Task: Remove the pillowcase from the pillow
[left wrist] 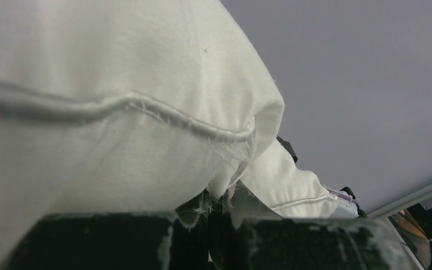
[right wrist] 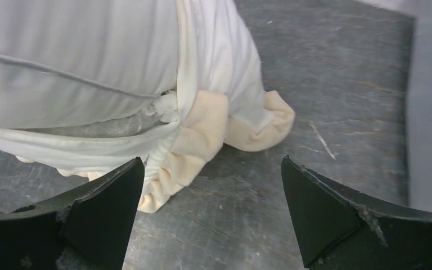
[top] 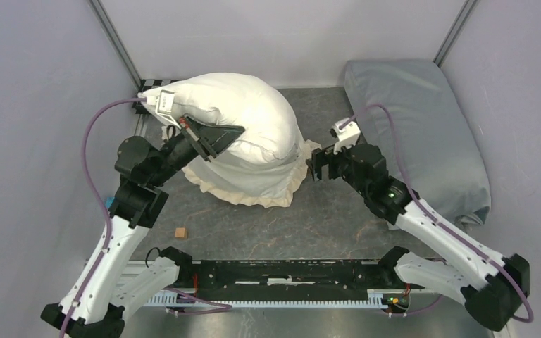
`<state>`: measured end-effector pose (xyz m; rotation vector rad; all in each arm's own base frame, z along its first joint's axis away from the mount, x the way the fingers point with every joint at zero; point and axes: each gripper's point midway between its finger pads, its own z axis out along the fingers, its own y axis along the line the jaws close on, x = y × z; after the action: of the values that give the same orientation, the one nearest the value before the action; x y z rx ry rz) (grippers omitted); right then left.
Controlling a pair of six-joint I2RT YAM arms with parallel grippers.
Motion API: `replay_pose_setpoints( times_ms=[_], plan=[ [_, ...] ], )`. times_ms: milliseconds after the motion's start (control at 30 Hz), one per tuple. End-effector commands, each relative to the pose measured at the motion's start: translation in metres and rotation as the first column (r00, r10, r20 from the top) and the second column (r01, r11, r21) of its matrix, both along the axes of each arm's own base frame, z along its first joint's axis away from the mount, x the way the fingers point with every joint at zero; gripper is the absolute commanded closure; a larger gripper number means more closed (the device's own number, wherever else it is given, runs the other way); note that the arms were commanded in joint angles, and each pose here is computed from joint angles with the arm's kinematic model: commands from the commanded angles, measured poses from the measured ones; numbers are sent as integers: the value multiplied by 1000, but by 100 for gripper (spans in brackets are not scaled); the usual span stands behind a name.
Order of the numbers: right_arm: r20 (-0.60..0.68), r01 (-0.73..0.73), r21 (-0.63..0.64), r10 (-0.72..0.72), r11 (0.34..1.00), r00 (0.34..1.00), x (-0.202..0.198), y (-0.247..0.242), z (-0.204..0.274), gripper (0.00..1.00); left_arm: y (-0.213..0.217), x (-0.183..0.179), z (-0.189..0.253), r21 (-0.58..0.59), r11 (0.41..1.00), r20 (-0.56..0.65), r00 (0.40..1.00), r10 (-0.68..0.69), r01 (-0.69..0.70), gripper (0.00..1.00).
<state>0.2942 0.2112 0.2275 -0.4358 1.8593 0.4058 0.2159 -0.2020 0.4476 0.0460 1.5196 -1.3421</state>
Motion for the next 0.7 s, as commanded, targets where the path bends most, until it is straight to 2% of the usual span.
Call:
replay_pose_setpoints(
  times_ms=[0, 233, 400, 600, 667],
  plan=[
    [50, 119, -58, -116, 991, 992, -15, -45, 10, 2, -30, 13, -24, 12, 998, -20, 998, -63, 63, 98],
    [62, 139, -12, -138, 990, 988, -41, -67, 32, 2, -72, 18, -112, 116, 987, -169, 981, -92, 112, 98],
    [74, 141, 31, -143, 990, 987, -53, -74, 40, 2, -90, 13, -177, 207, 973, -242, 969, -51, 103, 98],
    [65, 74, 58, -77, 996, 995, -60, -64, 43, 2, -128, -15, -228, 290, 937, -288, 951, -109, 195, 97],
    [61, 61, 65, -65, 996, 996, -61, -61, 42, 2, -143, -31, -235, 330, 914, -271, 951, -148, 236, 90]
  ],
)
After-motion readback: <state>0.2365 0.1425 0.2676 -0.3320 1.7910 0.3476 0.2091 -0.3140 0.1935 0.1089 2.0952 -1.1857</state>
